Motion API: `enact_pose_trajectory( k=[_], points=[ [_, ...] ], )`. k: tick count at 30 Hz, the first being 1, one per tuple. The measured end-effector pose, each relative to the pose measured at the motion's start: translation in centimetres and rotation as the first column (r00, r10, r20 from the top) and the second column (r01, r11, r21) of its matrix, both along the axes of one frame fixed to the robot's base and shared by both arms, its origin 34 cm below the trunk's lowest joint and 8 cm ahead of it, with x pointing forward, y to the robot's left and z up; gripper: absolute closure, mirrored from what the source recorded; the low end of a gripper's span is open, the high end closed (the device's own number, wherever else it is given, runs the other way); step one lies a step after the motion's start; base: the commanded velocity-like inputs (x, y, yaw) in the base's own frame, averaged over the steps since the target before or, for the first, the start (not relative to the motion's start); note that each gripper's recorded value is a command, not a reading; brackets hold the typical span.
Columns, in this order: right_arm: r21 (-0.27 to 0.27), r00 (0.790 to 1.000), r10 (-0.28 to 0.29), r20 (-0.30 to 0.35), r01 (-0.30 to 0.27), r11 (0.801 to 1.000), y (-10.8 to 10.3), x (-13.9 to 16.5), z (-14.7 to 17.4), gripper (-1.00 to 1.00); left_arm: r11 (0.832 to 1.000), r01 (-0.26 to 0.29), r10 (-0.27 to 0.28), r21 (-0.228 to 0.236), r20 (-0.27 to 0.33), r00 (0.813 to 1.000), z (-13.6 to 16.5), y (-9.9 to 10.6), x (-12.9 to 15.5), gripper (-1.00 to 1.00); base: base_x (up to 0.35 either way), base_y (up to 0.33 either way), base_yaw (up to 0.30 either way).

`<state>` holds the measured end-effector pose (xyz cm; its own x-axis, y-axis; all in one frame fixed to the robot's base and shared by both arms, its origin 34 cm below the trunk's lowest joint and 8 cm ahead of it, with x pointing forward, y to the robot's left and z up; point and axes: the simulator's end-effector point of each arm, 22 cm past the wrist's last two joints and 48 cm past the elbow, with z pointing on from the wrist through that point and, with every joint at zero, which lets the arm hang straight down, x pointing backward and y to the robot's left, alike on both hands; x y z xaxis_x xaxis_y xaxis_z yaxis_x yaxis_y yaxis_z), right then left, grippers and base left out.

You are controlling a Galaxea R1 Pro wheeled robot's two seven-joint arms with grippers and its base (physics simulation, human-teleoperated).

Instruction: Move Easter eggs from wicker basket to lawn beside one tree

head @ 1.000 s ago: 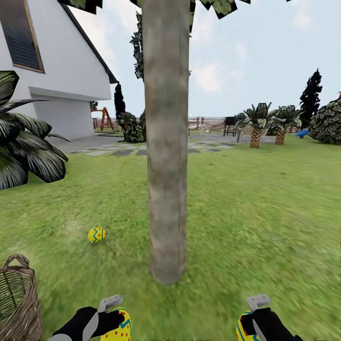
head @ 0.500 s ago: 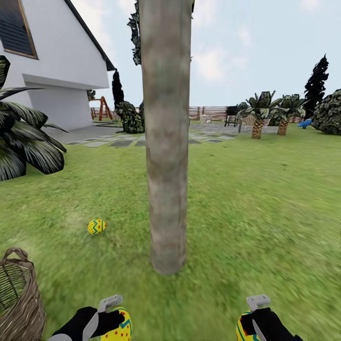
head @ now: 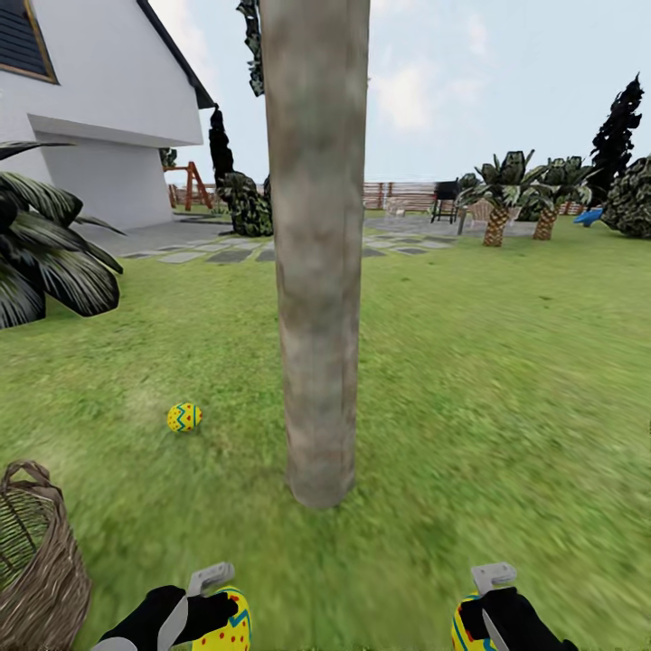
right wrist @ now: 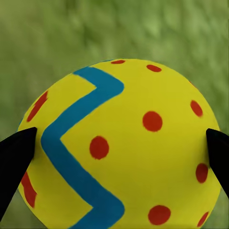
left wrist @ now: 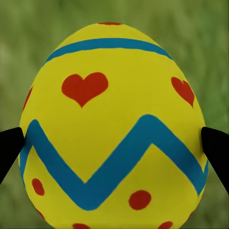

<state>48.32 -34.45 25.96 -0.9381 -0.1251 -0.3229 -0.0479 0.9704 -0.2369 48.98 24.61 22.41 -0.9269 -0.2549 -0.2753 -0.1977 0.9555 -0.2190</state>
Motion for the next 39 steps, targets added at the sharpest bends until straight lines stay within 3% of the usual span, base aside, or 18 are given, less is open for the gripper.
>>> enact_pose_trajectory(
  k=[39],
  points=[
    [-0.002,0.987,-0.002,-0.16,0.002,1.0,-0.2,-4.4,-6.4,1.0,1.0,0.0,0.0,0.001,-0.158,0.987,-6.5,0.1,-4.9,1.0,0.0,0.0,0.0]
  ],
)
